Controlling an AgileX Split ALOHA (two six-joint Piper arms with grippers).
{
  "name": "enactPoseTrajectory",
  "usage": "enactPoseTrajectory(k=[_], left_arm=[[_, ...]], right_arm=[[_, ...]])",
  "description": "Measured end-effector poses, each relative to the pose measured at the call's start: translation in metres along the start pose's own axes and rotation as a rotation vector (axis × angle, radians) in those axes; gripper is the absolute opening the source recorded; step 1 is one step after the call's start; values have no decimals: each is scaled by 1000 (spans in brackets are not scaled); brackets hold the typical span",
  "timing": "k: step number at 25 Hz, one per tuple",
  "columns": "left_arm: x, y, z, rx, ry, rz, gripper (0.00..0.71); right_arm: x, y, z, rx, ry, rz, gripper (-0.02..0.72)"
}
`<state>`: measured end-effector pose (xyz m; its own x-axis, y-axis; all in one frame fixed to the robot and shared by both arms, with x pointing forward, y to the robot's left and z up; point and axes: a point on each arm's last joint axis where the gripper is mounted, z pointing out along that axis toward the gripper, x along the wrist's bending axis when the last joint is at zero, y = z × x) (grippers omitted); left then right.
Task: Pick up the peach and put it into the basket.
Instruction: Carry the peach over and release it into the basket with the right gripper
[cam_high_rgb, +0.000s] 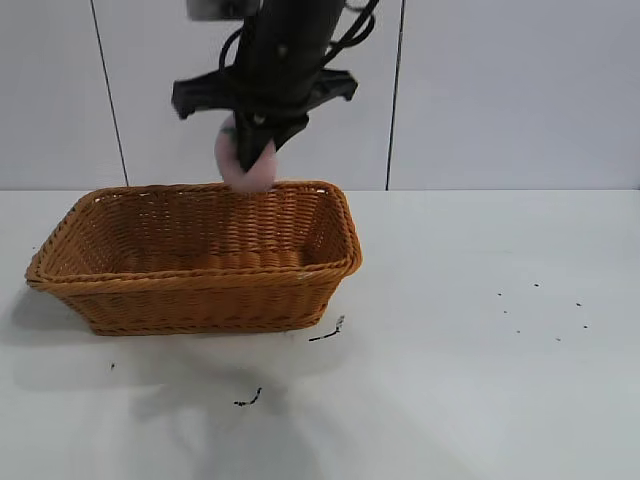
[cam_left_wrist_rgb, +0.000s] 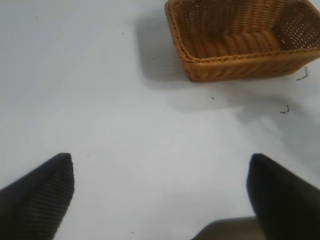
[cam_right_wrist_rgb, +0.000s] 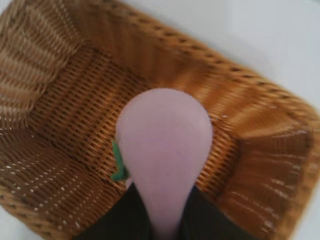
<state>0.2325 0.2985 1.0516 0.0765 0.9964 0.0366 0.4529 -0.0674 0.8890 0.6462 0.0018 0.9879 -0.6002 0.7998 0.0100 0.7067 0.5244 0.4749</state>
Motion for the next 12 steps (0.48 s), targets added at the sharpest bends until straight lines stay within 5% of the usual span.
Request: enactPoseTrajectory(k=[7, 10, 12], left_arm=[[0, 0, 0, 0, 0, 0, 692], [0, 0, 0, 0, 0, 0, 692], [0, 0, 0, 0, 0, 0, 692]], right_arm=[[-1, -13, 47, 37, -1, -7, 60], [0, -13, 49, 39, 2, -17, 221], [0, -10, 46, 30, 4, -27, 440]])
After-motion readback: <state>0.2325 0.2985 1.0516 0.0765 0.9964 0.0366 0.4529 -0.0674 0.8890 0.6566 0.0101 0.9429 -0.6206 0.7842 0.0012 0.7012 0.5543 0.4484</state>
